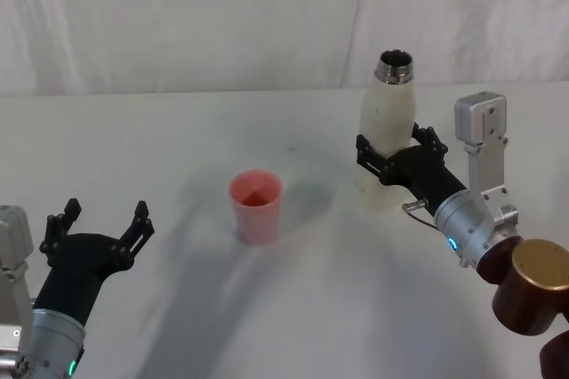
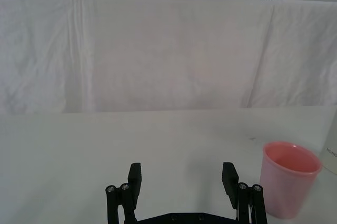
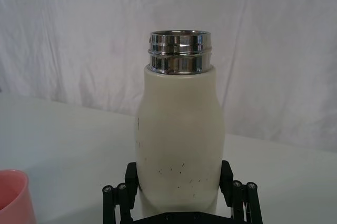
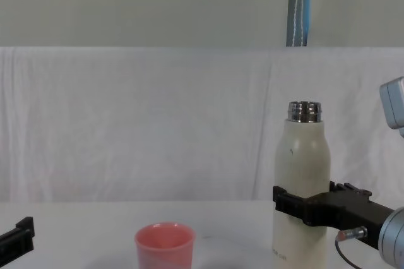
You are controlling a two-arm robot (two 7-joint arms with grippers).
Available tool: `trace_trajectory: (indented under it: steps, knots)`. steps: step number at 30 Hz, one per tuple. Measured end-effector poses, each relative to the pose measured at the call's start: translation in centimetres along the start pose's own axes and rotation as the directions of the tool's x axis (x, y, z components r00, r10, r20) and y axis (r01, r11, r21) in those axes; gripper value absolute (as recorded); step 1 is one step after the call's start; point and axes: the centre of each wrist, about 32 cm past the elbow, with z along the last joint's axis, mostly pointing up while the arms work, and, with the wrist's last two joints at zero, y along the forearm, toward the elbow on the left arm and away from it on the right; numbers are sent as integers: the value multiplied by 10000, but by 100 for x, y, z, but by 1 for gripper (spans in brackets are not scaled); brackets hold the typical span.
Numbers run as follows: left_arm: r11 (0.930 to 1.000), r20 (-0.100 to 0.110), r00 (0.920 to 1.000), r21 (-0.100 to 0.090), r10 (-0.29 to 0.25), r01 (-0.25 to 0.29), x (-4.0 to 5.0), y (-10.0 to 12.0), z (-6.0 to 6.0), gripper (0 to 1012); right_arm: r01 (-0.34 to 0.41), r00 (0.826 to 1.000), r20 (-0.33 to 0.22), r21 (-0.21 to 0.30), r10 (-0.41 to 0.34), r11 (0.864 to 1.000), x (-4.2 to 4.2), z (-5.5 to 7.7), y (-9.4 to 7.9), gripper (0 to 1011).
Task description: Grasp the thermos with one hand and pour water into the cup lid.
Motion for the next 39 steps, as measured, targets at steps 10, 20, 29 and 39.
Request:
trace_trajectory:
  steps: [10,20,29,39]
  knots:
    - [10000,0,10000,0,0,0,0,0,0,1001,-9,10000,3,-12,9,10000,1,0,-3,947]
    - [10000,0,10000,0,0,0,0,0,0,1001,-16,10000,9,-18,16,10000,4,1,-5,947]
    - [10000,0,10000,-1,0,0,0,0,0,1001,-556,9888,1409,495,482,9972,-24,148,17,948]
    - [10000,0,10000,0,0,0,0,0,0,1001,-1405,9037,4162,670,1003,9878,-8,304,-62,948]
